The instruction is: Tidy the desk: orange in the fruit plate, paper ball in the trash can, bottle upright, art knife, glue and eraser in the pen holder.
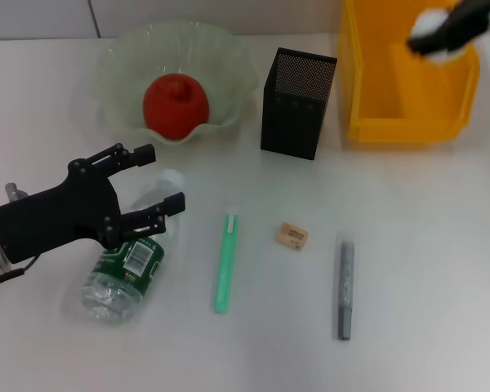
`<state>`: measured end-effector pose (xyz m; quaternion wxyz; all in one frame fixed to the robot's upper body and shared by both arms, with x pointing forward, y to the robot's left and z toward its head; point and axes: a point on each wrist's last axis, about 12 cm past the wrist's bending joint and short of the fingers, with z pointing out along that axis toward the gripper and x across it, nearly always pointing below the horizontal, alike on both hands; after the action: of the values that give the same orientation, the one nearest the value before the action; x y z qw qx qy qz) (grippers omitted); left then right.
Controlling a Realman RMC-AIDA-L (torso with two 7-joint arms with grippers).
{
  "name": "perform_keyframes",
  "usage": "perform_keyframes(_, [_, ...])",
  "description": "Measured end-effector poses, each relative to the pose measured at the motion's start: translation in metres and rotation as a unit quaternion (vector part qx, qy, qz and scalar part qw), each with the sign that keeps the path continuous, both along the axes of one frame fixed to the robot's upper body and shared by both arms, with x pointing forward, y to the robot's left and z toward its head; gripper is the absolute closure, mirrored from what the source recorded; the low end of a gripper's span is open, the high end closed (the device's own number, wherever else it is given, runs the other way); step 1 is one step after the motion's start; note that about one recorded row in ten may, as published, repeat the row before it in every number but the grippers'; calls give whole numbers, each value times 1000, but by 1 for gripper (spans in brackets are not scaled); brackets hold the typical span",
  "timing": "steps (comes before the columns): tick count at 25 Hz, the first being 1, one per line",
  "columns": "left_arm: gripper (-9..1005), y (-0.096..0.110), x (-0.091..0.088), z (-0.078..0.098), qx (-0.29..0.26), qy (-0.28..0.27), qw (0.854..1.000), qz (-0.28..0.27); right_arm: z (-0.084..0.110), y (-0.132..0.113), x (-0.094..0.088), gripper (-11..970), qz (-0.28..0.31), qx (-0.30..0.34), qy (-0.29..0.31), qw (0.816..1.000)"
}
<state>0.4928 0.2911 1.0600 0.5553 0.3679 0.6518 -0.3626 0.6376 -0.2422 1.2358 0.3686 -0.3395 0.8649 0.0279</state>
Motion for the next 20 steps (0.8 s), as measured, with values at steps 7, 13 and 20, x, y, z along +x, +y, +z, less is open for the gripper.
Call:
perform_keyframes(7, [160,-1,-2,2,-9,-10,1000,-5,-33,-1,34,356,-20,6,-14,1000])
perform_keyframes(13, [160,0,-2,4,-19,-12,1000,2,-44,1,40,312,-29,13,-14,999])
perform_keyframes(20, [160,-1,-3,7,-28,-11,1000,-10,-23,-9,7,215,-16,87,-54,995])
